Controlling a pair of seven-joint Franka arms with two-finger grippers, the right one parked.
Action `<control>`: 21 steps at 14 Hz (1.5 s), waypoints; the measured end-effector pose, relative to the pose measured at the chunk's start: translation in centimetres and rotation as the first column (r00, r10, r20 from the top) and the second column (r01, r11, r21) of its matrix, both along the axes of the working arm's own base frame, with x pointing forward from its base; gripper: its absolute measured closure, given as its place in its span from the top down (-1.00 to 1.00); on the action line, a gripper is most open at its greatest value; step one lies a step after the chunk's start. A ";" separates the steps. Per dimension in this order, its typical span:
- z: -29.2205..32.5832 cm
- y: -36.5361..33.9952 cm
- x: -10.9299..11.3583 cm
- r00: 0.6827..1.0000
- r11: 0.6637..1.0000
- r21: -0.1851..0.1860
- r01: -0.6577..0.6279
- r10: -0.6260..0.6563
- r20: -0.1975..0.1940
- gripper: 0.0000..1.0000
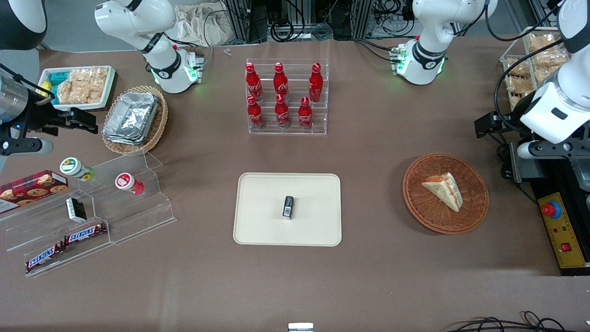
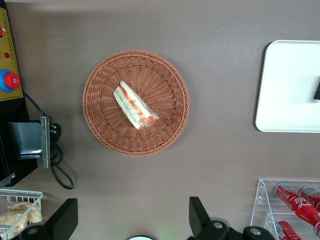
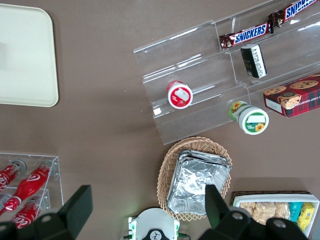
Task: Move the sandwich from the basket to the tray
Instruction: 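Lower the open left gripper over the sandwich wedge in the wicker basket, then close the left gripper on the sandwich wedge and lift it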
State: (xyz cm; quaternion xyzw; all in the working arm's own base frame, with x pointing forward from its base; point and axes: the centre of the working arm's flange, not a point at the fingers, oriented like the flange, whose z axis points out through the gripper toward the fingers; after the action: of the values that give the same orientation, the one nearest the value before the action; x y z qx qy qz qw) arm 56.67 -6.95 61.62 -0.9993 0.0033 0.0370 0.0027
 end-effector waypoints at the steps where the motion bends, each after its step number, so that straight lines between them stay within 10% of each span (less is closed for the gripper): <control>1: -0.1 0.0 0.0 1.000 1.000 0.001 -0.008 0.008 -0.002 1.00; 9: -2.0 -0.1 0.9 0.987 0.987 0.022 -0.159 0.160 -0.033 1.00; 12: -6.6 0.1 2.5 0.925 0.928 0.072 -0.366 0.371 -0.075 1.00; 21: -28.4 3.5 1.9 0.743 0.742 0.046 -0.669 0.669 0.022 1.00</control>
State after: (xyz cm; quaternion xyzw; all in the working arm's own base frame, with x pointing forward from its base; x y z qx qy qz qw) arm 58.62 -3.42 33.25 -0.9338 -0.3560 0.0335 0.0149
